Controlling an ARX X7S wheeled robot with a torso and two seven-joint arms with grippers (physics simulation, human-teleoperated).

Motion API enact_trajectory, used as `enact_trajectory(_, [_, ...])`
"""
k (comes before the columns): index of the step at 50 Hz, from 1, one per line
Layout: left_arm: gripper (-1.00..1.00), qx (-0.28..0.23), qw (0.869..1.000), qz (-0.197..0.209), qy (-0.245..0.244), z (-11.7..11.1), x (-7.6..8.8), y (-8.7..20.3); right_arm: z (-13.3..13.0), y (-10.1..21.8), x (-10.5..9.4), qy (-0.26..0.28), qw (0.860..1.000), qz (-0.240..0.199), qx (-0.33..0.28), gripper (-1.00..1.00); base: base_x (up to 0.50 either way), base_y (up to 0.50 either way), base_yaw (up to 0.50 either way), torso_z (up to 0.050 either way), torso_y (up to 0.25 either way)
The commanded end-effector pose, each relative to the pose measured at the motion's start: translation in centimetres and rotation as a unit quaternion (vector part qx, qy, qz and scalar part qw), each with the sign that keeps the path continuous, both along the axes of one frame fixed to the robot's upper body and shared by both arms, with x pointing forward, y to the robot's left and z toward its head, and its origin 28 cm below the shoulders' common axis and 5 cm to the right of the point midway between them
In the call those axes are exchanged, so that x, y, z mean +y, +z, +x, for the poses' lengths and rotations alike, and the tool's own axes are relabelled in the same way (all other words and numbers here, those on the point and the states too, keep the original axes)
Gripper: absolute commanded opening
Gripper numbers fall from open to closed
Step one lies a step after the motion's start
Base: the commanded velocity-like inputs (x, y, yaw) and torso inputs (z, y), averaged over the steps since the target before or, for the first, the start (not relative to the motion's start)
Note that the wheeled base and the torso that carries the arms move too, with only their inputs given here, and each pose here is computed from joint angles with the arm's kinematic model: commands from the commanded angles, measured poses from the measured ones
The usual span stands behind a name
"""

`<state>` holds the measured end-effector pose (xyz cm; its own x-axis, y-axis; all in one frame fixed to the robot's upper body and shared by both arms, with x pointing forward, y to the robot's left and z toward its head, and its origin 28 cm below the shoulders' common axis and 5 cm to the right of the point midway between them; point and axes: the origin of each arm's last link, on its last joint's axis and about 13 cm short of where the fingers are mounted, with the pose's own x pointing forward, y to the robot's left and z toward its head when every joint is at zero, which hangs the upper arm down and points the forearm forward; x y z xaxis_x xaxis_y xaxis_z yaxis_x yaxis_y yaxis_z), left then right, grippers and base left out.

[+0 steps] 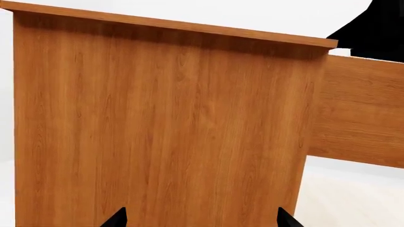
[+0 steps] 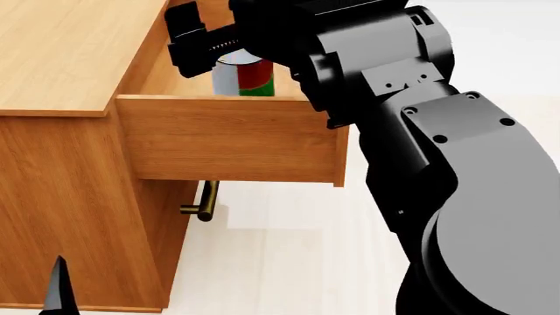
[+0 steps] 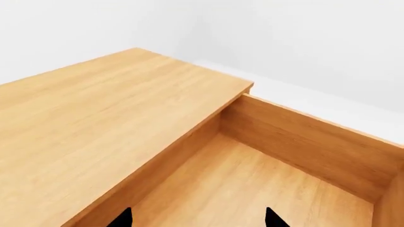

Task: Put the ketchup in the top drawer of the cabinet.

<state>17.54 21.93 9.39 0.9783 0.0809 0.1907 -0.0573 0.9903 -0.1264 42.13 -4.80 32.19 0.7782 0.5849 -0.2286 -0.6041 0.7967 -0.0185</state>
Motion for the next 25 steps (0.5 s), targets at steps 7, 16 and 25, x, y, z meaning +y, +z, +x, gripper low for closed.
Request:
enact_trajectory(7, [1.0, -0.001, 1.0, 0.0, 0.001, 0.0, 0.0, 0.0, -0.1, 1.4, -0.1, -0.006, 1.0, 0.002, -0.026, 1.0, 0.0, 0.0, 0.0, 0.0, 0.0])
enact_trajectory(16, [1.0, -0.001, 1.0, 0.002, -0.003, 0.0, -0.1, 0.1, -0.3, 4.3, -0.2, -0.025, 0.996, 0.029, -0.078, 1.0, 0.0, 0.0, 0.0, 0.0, 0.0])
enact_trajectory(25, [1.0, -0.003, 1.0, 0.003, -0.006, 0.1, -0.3, 0.2, -0.6, 7.5, -0.2, -0.037, 0.982, 0.085, -0.167, 1.0, 0.0, 0.0, 0.0, 0.0, 0.001])
